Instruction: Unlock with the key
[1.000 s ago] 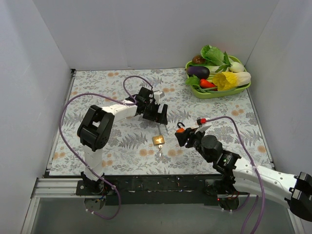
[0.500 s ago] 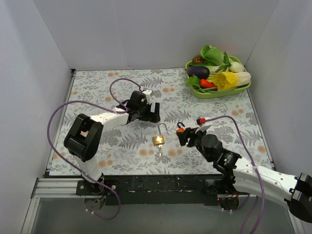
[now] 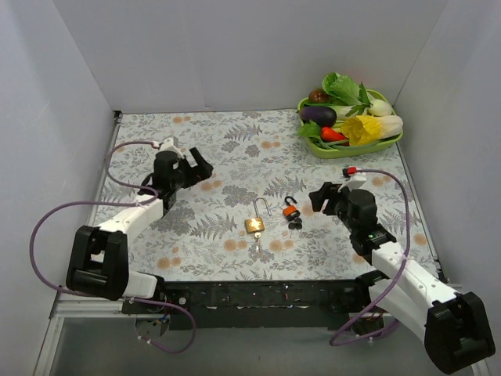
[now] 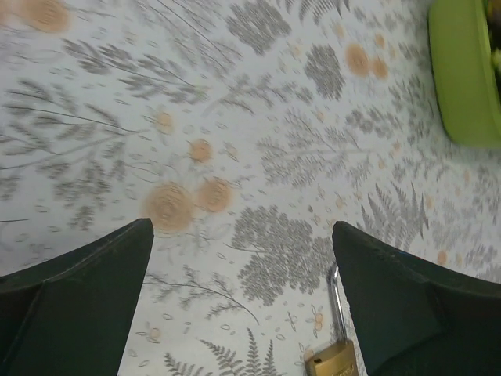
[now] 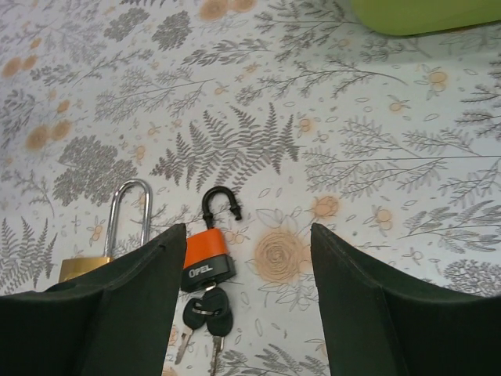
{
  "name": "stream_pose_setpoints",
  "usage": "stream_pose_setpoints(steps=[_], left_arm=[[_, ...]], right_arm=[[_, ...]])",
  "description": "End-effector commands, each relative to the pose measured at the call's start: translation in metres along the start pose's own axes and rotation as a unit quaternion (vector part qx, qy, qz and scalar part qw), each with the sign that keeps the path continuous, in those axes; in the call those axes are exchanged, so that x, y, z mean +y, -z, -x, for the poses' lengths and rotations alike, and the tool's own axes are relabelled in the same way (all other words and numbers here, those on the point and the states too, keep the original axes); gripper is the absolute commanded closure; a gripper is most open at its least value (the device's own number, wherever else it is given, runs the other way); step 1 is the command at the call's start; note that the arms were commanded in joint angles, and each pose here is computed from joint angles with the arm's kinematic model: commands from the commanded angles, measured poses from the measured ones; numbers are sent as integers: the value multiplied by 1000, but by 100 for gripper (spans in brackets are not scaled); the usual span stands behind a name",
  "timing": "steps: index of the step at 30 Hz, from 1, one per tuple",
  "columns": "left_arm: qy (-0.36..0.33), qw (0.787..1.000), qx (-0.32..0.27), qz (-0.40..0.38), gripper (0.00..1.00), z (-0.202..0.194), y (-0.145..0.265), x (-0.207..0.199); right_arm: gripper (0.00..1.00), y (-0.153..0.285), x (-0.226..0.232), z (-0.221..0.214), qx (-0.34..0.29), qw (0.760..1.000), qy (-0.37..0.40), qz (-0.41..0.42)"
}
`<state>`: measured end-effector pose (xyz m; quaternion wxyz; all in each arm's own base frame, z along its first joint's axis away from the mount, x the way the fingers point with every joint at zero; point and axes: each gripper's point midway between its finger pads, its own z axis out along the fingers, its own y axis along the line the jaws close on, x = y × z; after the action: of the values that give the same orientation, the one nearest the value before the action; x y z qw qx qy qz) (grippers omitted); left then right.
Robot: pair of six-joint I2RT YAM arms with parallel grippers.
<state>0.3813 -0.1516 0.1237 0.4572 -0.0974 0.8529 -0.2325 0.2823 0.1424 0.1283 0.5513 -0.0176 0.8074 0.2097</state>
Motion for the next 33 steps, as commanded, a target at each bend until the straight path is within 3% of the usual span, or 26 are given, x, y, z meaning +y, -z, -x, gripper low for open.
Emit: stream_pose_setpoints(steps=[1, 10, 16, 23, 33], left_arm=[[68, 995, -69, 31, 2, 48, 26, 35], [33, 981, -189, 40, 2, 117, 122, 13], [3, 970, -238, 49, 2, 123, 168, 13], [5, 961, -264, 83, 2, 122, 187, 27], [23, 958, -274, 85, 2, 121, 191, 30]], right_arm=[[29, 0, -6, 40, -29, 999, 1, 31], [29, 25, -26, 82, -67, 997, 43, -20], [28, 44, -25, 100, -111, 992, 49, -29], [28, 60, -27, 105, -155, 986, 44, -35], [29, 63, -28, 107, -159, 986, 44, -38]])
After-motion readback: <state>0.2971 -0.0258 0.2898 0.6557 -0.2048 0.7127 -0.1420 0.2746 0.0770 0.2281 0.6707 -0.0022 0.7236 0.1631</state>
